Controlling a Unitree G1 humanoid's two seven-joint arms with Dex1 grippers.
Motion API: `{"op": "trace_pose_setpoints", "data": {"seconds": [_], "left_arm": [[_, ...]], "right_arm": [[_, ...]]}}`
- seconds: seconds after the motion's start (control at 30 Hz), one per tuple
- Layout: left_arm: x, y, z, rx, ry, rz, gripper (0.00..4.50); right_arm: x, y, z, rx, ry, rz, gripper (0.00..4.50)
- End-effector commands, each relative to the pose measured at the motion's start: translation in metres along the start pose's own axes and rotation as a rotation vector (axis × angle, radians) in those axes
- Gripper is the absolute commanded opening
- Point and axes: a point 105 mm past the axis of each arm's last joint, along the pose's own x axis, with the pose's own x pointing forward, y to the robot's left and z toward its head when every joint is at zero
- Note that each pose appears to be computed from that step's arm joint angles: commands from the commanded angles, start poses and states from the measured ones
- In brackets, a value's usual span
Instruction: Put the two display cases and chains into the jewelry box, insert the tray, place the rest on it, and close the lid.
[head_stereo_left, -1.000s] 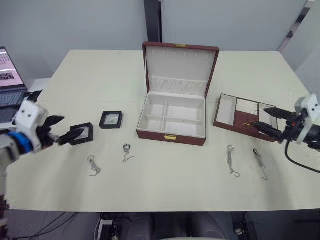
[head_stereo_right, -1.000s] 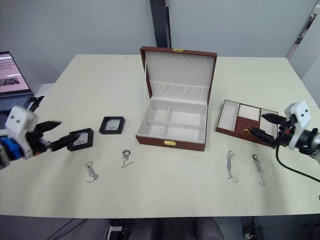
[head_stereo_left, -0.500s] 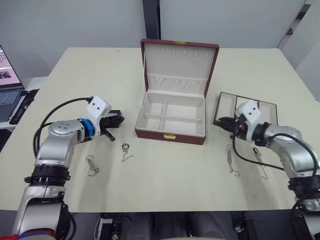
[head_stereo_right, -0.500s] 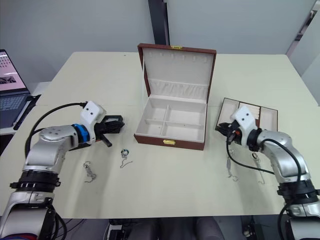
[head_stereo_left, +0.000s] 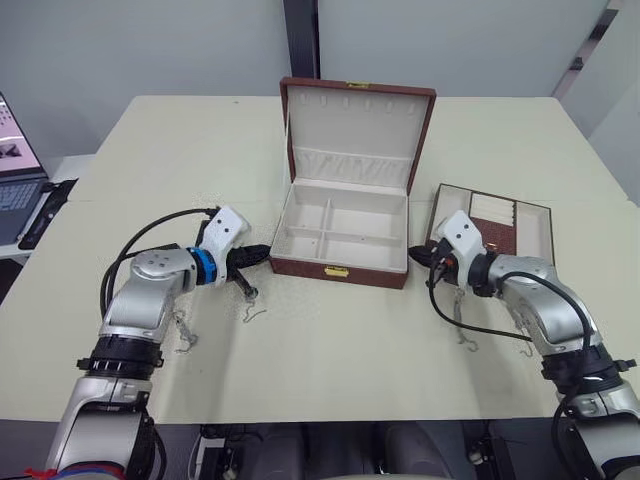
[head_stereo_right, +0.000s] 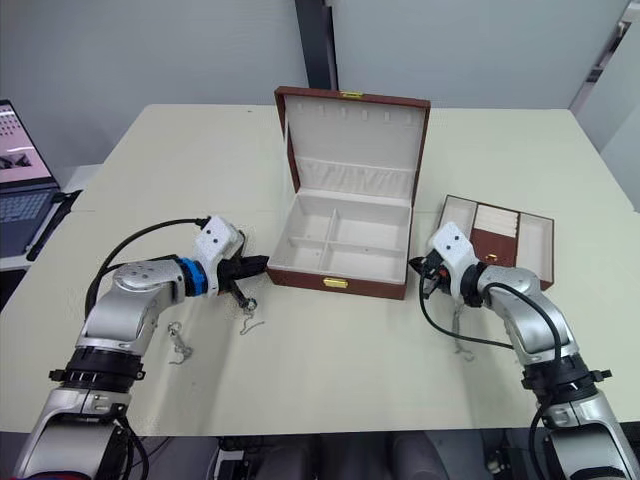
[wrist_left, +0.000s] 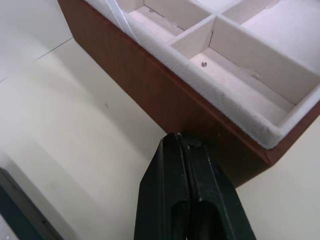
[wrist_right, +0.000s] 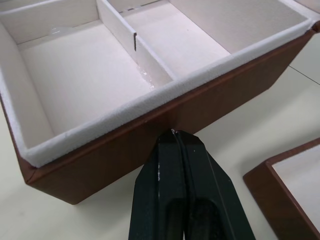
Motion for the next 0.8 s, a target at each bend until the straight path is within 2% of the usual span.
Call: {"op": "trace_pose_setpoints", "data": {"seconds": [0.03, 0.37, 0.8], "left_arm": [[0.0, -0.019, 0.009, 0.016, -0.025, -0.079, 0.0], [-0.005, -0.044, -0.004, -0.013, 0.01, -0.126, 0.0], [-0.014, -0.066, -0.017, -0.053, 0.044, -0.162, 0.0]], "right_arm": [[0.001, 0.011, 0.021, -0.038, -0.067, 0.062, 0.03], [-0.002, 0.028, 0.012, -0.028, -0.04, 0.146, 0.03], [-0.009, 0.036, 0.003, -0.008, -0.015, 0.161, 0.03]]}}
